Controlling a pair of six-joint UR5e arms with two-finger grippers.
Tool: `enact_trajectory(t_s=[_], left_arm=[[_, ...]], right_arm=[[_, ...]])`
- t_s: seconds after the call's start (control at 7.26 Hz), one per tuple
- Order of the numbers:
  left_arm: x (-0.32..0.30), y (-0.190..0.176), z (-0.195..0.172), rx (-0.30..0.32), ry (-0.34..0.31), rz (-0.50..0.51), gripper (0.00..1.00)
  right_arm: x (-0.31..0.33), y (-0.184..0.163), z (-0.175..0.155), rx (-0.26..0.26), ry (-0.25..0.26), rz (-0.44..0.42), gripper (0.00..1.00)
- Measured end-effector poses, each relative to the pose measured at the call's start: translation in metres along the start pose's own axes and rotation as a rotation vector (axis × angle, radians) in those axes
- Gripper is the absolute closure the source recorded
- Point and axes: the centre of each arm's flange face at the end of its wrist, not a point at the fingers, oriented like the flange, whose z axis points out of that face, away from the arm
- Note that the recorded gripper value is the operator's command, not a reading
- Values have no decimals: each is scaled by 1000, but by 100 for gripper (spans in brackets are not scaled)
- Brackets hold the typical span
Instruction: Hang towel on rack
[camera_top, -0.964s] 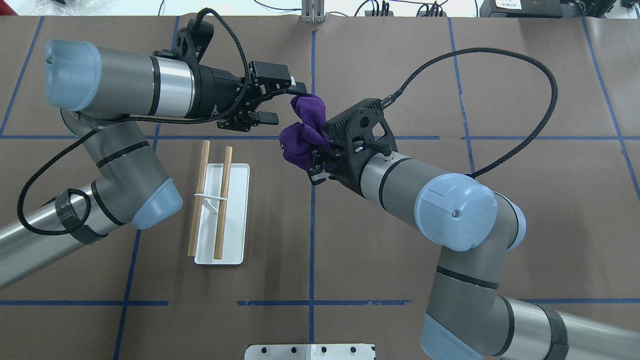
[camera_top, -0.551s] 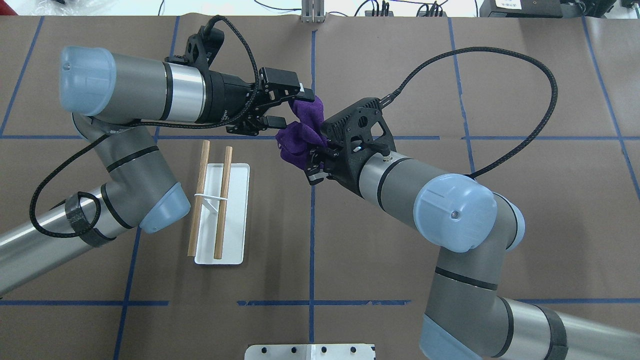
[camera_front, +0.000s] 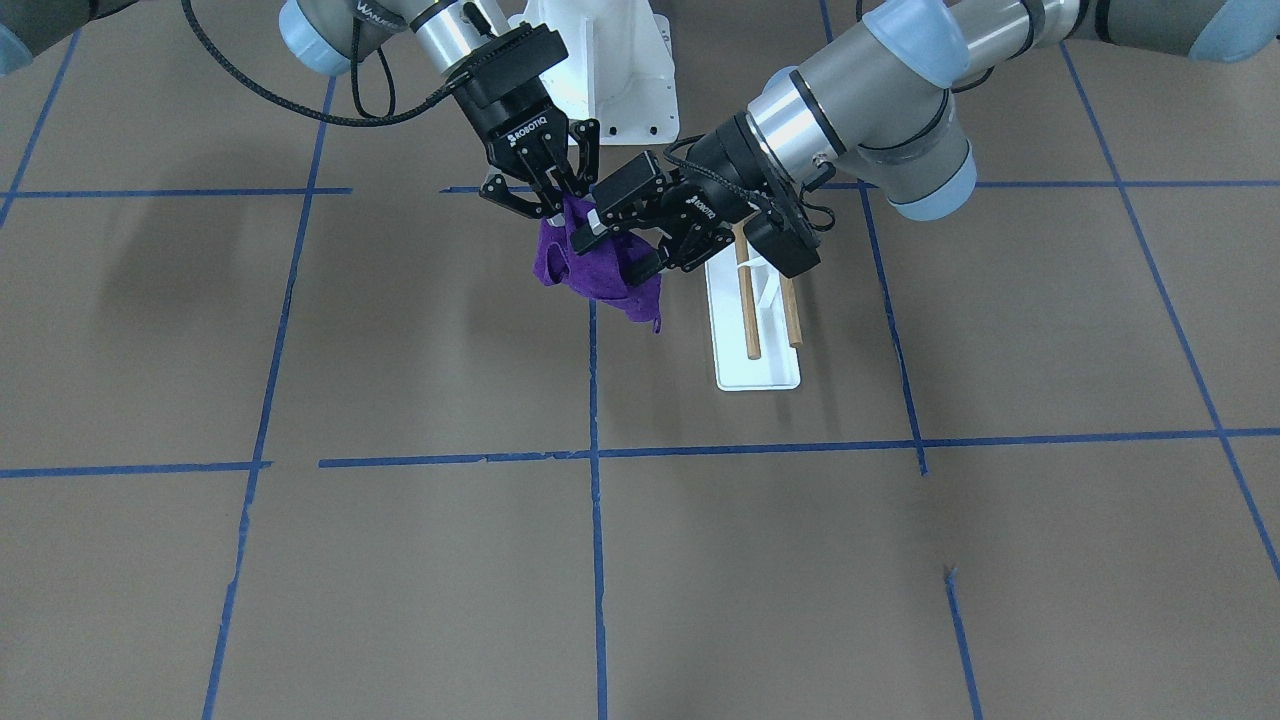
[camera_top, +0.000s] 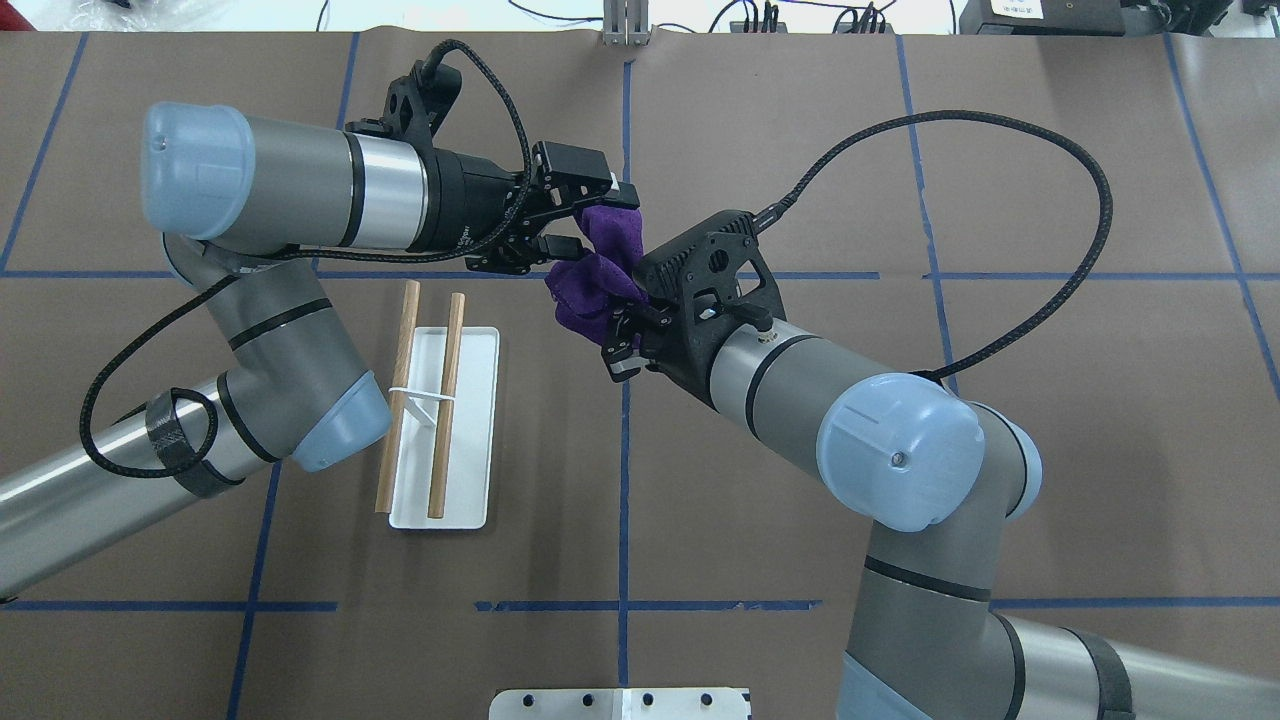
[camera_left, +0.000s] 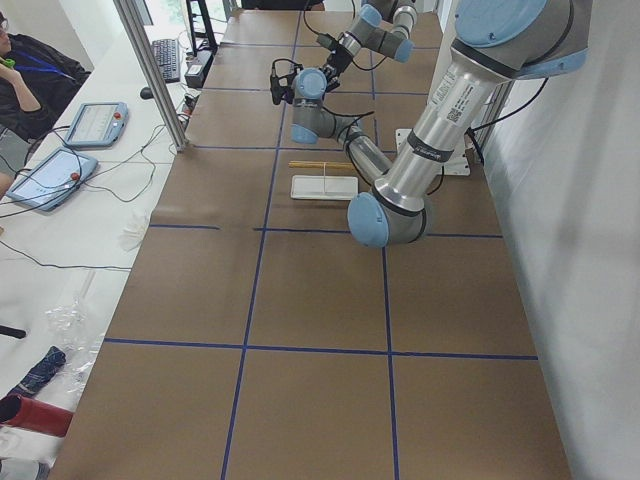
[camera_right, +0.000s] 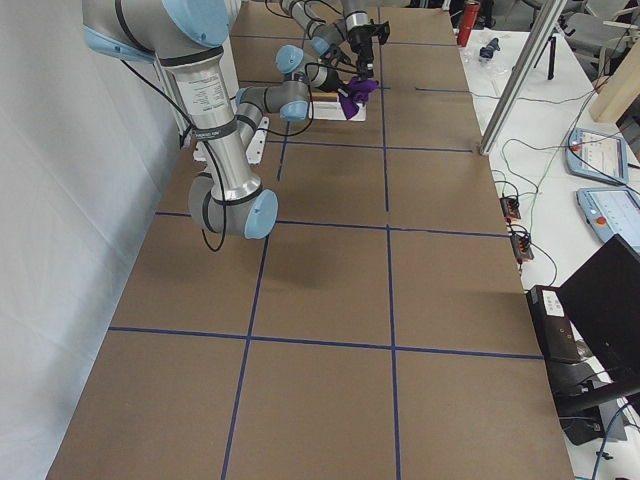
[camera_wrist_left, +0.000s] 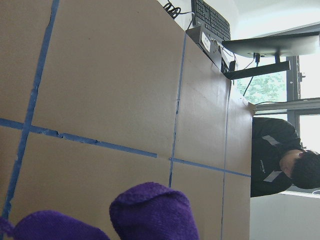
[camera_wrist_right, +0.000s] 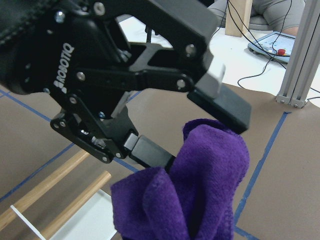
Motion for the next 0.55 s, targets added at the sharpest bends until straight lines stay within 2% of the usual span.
enact_trajectory(t_s=[0.14, 0.28, 0.55], left_arm=[[0, 2, 1, -2, 0, 0, 25], [0, 4, 3, -6, -1, -1, 41], [-1, 7, 6, -12, -3, -2, 93]], right_arm=[[-1, 0, -1, 1, -1, 0, 100], [-1, -1, -2, 3, -3, 0, 100], [-1, -1, -3, 4, -5, 1, 100]])
